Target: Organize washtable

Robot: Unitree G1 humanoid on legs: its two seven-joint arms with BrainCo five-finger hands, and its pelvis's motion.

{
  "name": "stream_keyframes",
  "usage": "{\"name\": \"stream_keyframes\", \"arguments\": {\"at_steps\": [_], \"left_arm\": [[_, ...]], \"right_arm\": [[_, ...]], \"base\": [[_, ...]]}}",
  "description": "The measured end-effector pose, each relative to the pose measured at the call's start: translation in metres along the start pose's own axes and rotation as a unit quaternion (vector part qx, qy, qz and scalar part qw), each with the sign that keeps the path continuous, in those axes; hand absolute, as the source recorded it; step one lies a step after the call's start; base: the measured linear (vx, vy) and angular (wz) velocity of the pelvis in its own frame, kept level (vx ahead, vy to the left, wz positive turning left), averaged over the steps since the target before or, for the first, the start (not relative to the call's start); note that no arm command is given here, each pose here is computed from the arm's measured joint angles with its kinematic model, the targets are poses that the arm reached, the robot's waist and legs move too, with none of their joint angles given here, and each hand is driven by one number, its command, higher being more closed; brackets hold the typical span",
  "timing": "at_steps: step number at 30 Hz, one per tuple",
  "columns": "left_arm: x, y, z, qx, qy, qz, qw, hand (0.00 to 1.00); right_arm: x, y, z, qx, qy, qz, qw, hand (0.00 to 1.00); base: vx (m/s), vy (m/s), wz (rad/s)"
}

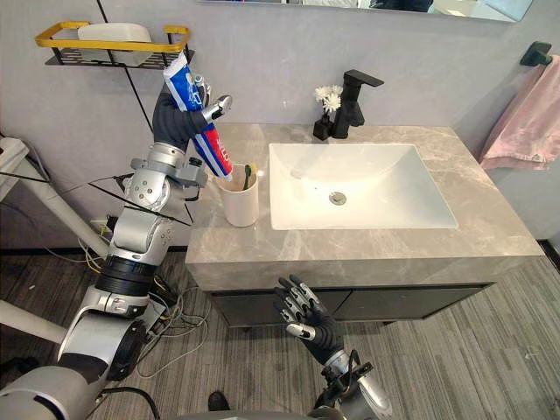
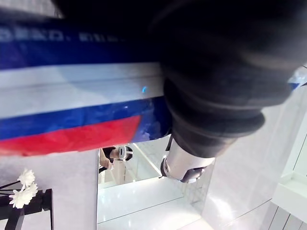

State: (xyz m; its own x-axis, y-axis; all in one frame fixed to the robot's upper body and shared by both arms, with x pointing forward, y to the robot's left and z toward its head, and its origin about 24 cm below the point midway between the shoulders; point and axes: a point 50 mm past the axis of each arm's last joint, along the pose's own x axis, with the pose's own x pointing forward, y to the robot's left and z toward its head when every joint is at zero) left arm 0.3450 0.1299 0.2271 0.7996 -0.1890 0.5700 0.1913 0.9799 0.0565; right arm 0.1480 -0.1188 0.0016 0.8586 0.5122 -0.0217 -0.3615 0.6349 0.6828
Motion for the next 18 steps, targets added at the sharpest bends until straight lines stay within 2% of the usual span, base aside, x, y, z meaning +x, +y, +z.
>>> {"name": "stream_keyframes", "arguments": {"at_steps": [18], "left_arm": [[-0.007, 0.002, -0.012, 0.018, 0.024, 0.002, 1.000, 1.00]], "right_arm": [[0.000, 0.000, 0.000, 0.000, 0.000, 0.000, 1.000, 0.00]], "base": [[0.01, -0.003, -0.04]]}}
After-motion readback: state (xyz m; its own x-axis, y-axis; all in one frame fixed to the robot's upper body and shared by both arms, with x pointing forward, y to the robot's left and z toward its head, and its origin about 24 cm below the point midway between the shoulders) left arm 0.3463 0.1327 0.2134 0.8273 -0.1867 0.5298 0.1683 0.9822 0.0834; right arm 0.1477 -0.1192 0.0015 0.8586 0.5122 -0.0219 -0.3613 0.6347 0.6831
